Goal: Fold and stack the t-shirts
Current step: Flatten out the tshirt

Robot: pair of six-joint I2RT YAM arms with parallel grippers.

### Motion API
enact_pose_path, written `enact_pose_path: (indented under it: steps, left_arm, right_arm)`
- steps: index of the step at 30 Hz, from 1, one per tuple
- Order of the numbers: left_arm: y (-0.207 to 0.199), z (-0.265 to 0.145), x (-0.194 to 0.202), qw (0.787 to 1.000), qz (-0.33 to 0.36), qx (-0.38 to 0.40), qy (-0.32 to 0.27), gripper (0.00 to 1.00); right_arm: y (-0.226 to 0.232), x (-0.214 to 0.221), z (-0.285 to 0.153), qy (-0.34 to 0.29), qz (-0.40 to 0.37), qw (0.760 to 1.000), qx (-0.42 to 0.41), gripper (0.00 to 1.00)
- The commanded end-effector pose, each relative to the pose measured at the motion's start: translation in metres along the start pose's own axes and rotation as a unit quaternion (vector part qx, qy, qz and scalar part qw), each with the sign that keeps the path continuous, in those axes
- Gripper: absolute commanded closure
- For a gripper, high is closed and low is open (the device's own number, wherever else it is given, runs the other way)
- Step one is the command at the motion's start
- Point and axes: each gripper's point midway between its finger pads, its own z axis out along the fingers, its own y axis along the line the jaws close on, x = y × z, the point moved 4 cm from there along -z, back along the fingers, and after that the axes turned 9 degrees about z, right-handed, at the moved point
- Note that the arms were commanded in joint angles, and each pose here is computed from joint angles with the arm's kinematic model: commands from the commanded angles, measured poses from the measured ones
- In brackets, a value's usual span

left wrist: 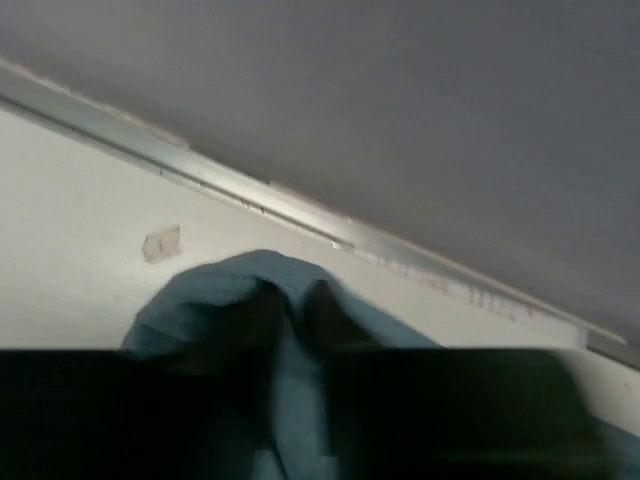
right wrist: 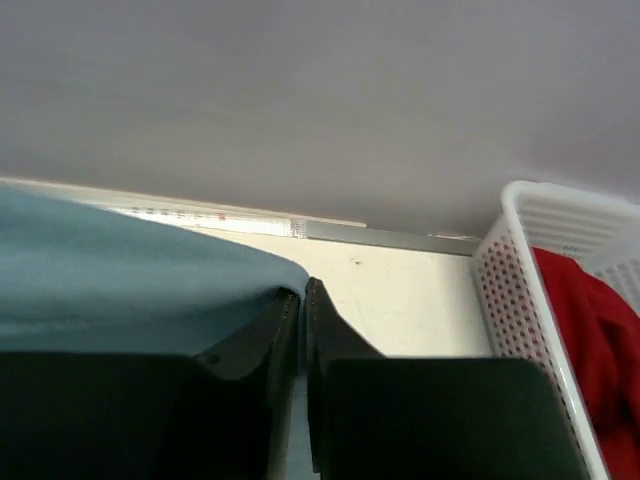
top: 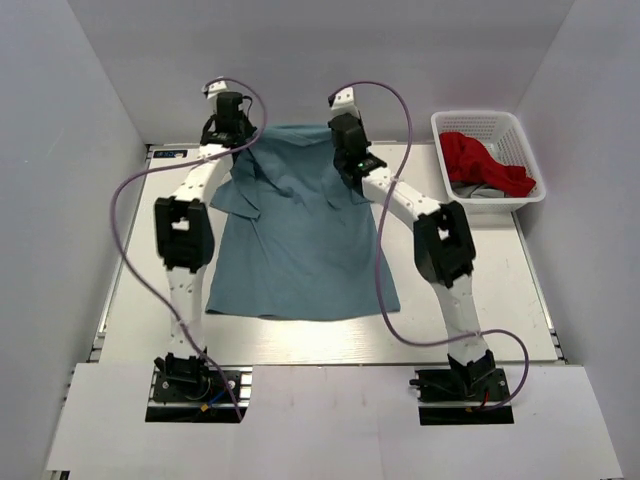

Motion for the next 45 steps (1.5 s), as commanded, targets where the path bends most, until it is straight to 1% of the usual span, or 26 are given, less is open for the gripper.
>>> enact_pose_path:
  steps: [1,2,3,4,6,7,8,9,10,11,12,14,15,16,17,18,19,21,22,25,31,37,39,40,42,45]
  left_arm:
    - [-0.002,0.035,-0.029,0.997,-0.003,-0.019,-0.078,0.48]
    - [-0.008,0.038,-0.046,0.994,0.0,-0.01,-0.106,0.01]
    - [-0.015,0.042,-0.047,0.994,-0.001,0.01,-0.111,0.0]
    - [-0.017,0.043,-0.049,0.993,0.003,0.017,-0.114,0.0]
    - [-0.022,0.034,-0.057,0.992,0.002,0.035,-0.119,0.0]
    - [-0.018,0.034,-0.041,0.994,0.008,0.036,-0.1,0.0]
    - [-0.021,0.009,-0.063,0.993,0.005,0.046,-0.113,0.0]
    - [-0.02,-0.001,-0.064,0.993,0.006,0.051,-0.108,0.0]
    - [-0.011,-0.005,-0.045,0.996,0.02,0.041,-0.077,0.0]
    - [-0.015,-0.017,-0.041,0.997,0.026,0.043,-0.063,0.0]
    - [-0.013,-0.042,-0.058,0.996,0.03,0.043,-0.065,0.0]
    - [-0.01,-0.063,-0.017,0.997,0.044,0.065,0.019,0.0]
    - [-0.012,-0.089,-0.026,0.996,0.025,0.081,0.021,0.0]
    - [0.001,-0.093,0.014,0.994,0.03,0.075,0.07,0.0]
    - [-0.002,-0.105,0.024,0.992,0.024,0.094,0.08,0.0]
    - [-0.003,-0.115,0.036,0.99,0.022,0.105,0.091,0.0]
    - [0.009,-0.122,0.07,0.987,0.02,0.099,0.126,0.0]
    - [0.004,-0.146,0.078,0.984,0.017,0.124,0.125,0.0]
    - [0.016,-0.152,0.107,0.981,0.017,0.116,0.155,0.0]
    - [0.03,-0.166,0.147,0.976,0.021,0.089,0.2,0.0]
    - [0.063,-0.182,0.204,0.963,0.024,0.027,0.267,0.0]
    - [0.091,-0.213,0.245,0.949,0.016,-0.011,0.313,0.0]
    - [0.098,-0.229,0.26,0.936,0.001,-0.027,0.352,0.0]
    - [0.094,-0.245,0.269,0.925,0.005,-0.01,0.38,0.0]
    - [0.101,-0.27,0.29,0.908,-0.005,-0.014,0.418,0.0]
    - [0.099,-0.318,0.308,0.887,-0.018,0.034,0.459,0.0]
  right_arm:
    - [-0.013,-0.029,0.042,-0.037,0.08,0.996,-0.031,0.86]
    - [-0.01,-0.012,0.057,-0.035,0.088,0.995,-0.028,0.72]
    - [-0.024,-0.005,0.076,-0.036,0.104,0.994,-0.01,0.52]
    - [-0.024,-0.01,0.083,-0.041,0.117,0.992,-0.019,0.1]
    - [-0.041,-0.007,0.087,-0.016,0.143,0.989,-0.024,0.1]
    - [-0.026,0.008,0.081,0.014,0.132,0.988,-0.079,0.1]
    - [-0.037,-0.011,0.062,0.014,0.147,0.985,-0.092,0.1]
    - [-0.037,-0.01,0.053,0.021,0.147,0.983,-0.107,0.1]
    - [-0.025,0.028,0.038,0.073,0.129,0.978,-0.145,0.1]
    - [-0.036,-0.011,0.015,0.05,0.15,0.975,-0.157,0.1]
    - [-0.034,0.001,0.001,0.087,0.157,0.969,-0.172,0.1]
    - [-0.04,0.007,-0.033,0.128,0.185,0.953,-0.204,0.1]
    - [-0.038,0.017,-0.047,0.162,0.201,0.943,-0.21,0.1]
    - [-0.04,0.026,-0.065,0.179,0.204,0.937,-0.221,0.1]
    - [-0.039,0.038,-0.086,0.204,0.208,0.924,-0.246,0.1]
    - [-0.04,0.031,-0.101,0.202,0.214,0.917,-0.268,0.1]
    - [-0.036,0.055,-0.116,0.233,0.214,0.907,-0.276,0.1]
    - [-0.031,0.081,-0.152,0.272,0.223,0.883,-0.312,0.1]
    - [-0.03,0.086,-0.16,0.279,0.225,0.877,-0.32,0.1]
    - [-0.028,0.121,-0.197,0.324,0.236,0.855,-0.33,0.1]
    - [-0.036,0.173,-0.246,0.386,0.242,0.83,-0.32,0.1]
    - [-0.052,0.212,-0.264,0.419,0.265,0.828,-0.263,0.1]
    - [-0.059,0.224,-0.265,0.438,0.271,0.829,-0.218,0.1]
    - [-0.065,0.23,-0.26,0.438,0.269,0.837,-0.19,0.1]
    - [-0.07,0.243,-0.259,0.458,0.275,0.831,-0.155,0.1]
    - [-0.083,0.244,-0.231,0.442,0.289,0.844,-0.092,0.1]
